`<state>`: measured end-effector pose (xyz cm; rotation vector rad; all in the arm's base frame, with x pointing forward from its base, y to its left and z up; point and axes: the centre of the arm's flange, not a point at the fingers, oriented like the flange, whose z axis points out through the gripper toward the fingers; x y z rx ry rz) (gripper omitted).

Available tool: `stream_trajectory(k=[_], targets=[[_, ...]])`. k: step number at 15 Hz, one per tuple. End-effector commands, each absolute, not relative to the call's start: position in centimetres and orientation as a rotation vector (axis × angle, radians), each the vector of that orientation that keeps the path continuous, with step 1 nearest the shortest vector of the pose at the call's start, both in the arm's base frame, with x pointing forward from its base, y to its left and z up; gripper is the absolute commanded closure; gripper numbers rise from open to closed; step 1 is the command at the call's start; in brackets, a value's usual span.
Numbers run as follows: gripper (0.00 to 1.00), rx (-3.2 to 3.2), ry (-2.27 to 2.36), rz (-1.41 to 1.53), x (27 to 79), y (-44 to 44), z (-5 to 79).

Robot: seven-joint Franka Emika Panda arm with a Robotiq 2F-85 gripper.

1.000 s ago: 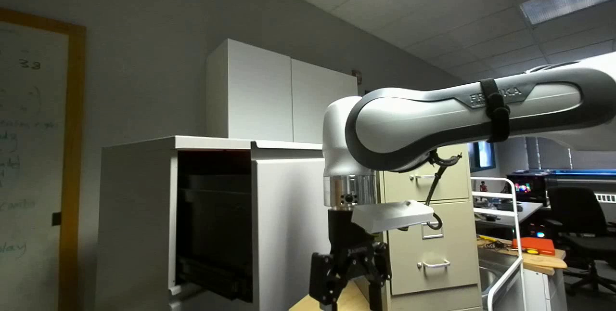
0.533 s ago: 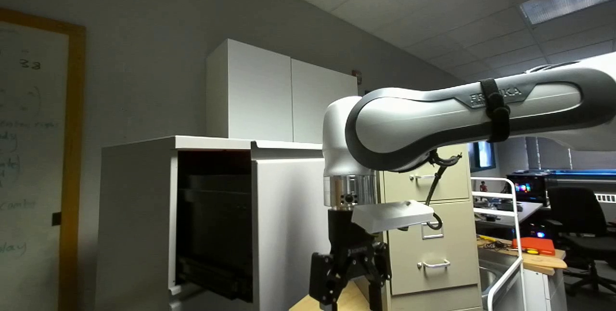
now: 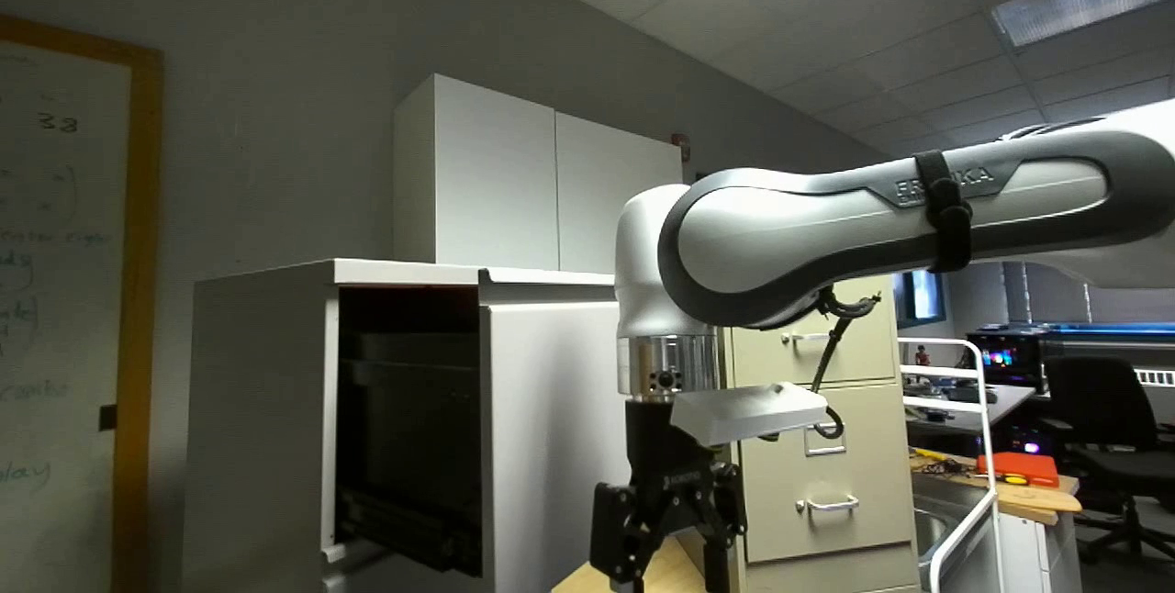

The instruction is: Close the top drawer

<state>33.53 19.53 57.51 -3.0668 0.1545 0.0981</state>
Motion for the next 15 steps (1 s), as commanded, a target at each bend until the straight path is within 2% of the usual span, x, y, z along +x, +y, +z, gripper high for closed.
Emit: stream_trajectory(k=[1, 8, 9, 15], targets=[[0.0, -3.057, 0.149, 0.066, 33.8, 19.5, 57.6], [0.0, -3.004, 0.19, -0.234, 36.1, 19.0, 61.1], [0.18, -2.992, 0.207, -0.304, 36.5, 18.7, 62.0], [0.65, -2.895, 0.31, -0.7, 37.8, 16.2, 68.1]])
